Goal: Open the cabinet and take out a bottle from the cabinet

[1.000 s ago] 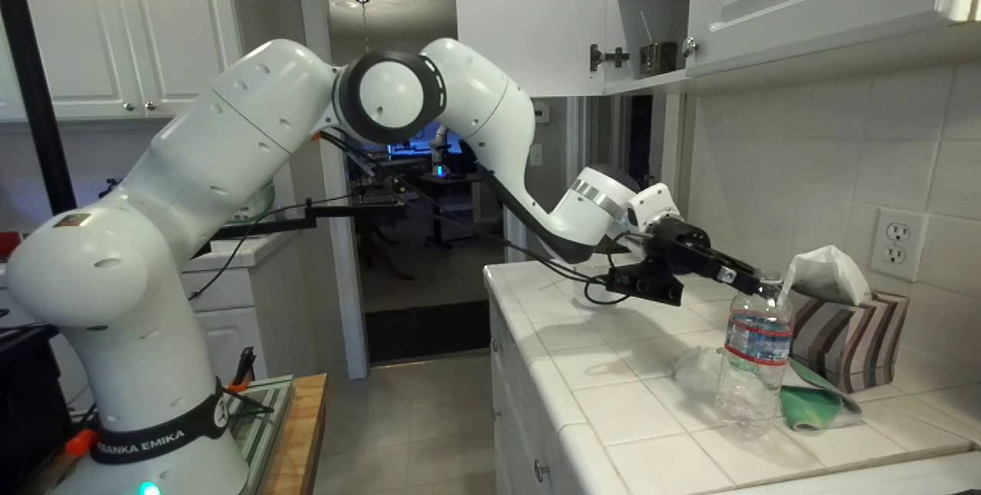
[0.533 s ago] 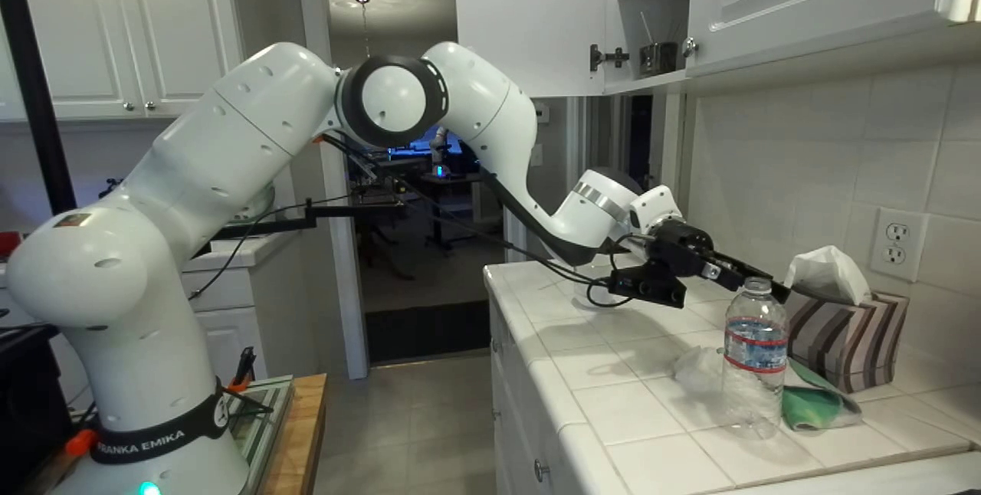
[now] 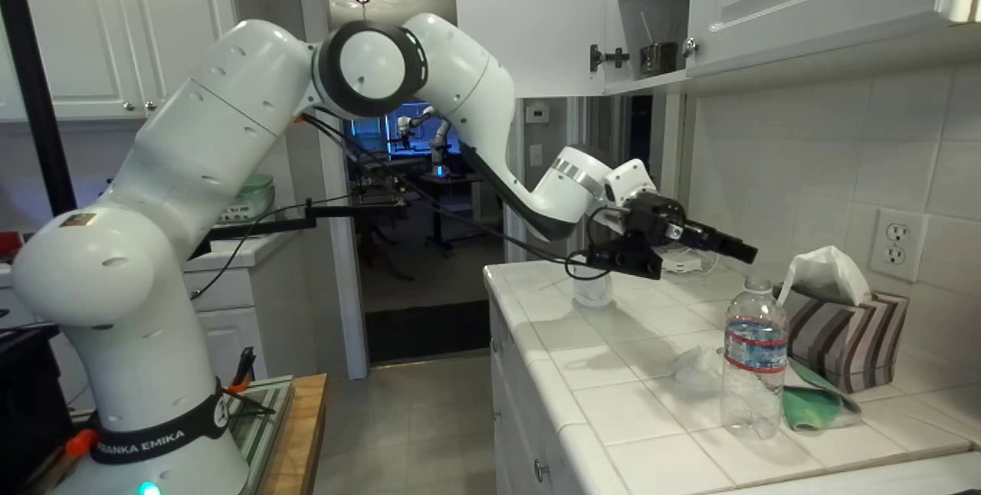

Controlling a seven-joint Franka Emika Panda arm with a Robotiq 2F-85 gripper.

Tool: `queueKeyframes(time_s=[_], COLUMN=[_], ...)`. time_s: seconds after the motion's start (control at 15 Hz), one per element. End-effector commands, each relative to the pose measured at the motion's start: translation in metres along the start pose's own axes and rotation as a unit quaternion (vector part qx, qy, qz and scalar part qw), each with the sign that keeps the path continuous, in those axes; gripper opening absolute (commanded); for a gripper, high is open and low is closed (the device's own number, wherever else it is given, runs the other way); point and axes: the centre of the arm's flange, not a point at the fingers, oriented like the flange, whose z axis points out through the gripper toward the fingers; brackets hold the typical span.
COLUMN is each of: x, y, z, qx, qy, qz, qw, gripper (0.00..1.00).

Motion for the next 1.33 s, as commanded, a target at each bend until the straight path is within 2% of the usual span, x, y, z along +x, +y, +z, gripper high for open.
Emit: queueKeyframes(time_s=[0.0, 0.2, 0.33, 0.4, 0.6, 0.87, 0.93, 1.07, 1.2, 1.27], x=[0.023, 0.042, 0.055, 0.063, 0.083, 0.099, 0.098, 0.086, 0.068, 0.056], y=[0.081, 0.108, 0.13, 0.142, 0.186, 0.253, 0.268, 0.292, 0.308, 0.314], z=[-0.009, -0.013, -0.007, -0.001, 0.015, 0.042, 0.05, 0.069, 0.095, 0.112], qx=[0.089, 0.134, 0.145, 0.138, 0.139, 0.159, 0.18, 0.225, 0.278, 0.303], qy=[-0.01, -0.033, -0.023, -0.015, -0.007, 0.019, 0.034, 0.058, 0.051, 0.028], qz=[-0.032, -0.085, -0.137, -0.167, -0.243, -0.331, -0.333, -0.307, -0.275, -0.262], qw=[0.9955, 0.9868, 0.9796, 0.9762, 0.96, 0.9298, 0.9249, 0.923, 0.9189, 0.9158], gripper=[1.0, 1.0, 1.0, 1.0, 1.0, 1.0, 1.0, 1.0, 1.0, 1.0])
